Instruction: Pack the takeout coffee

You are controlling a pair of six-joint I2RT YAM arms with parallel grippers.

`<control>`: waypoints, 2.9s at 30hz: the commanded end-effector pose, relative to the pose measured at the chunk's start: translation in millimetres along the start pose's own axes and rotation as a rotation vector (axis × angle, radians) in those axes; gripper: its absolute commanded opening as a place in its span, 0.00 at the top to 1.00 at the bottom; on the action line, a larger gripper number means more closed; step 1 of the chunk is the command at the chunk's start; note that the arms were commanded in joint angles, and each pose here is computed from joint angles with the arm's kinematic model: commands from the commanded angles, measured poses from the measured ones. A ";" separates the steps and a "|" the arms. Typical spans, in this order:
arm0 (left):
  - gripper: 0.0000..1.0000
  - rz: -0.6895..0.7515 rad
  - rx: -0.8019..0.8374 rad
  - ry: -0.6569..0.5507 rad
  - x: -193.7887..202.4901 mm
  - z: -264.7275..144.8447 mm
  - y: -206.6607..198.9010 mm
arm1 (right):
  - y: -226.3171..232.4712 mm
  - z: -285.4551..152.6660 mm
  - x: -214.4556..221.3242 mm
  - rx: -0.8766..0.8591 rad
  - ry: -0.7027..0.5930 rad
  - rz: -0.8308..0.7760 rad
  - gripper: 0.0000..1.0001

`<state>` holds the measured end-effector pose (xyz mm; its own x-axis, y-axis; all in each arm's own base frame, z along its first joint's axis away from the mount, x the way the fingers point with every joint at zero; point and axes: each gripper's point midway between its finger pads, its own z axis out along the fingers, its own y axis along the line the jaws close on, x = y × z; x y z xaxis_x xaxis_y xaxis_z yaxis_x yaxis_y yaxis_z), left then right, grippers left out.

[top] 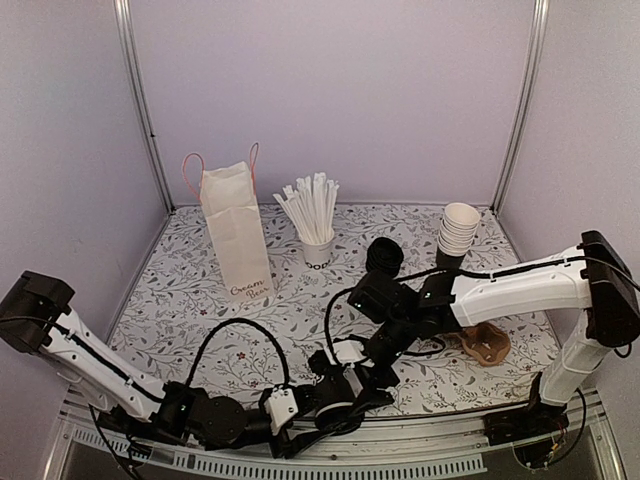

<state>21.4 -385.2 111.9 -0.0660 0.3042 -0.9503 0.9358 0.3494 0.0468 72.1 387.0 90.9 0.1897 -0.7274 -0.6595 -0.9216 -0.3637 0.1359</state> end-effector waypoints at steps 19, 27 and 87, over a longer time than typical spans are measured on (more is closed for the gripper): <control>0.24 -0.098 -0.138 -0.047 10.9 -25.6 47.0 | -60.8 2.9 7.6 -0.182 -0.123 0.383 0.01; 0.23 -0.090 -0.140 -0.110 -3.6 -20.5 63.5 | -74.0 -11.2 0.8 -0.180 -0.163 0.409 0.01; 0.15 -0.258 -0.206 -0.118 -2.6 -34.7 86.8 | -20.2 -23.1 56.6 0.228 0.311 -0.350 0.33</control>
<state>82.2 -334.6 125.3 -0.2335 0.1102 -0.9661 0.8272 0.5448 -0.1378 122.3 327.2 53.2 0.6222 -0.7280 -0.2879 -0.7793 -0.5408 -0.3166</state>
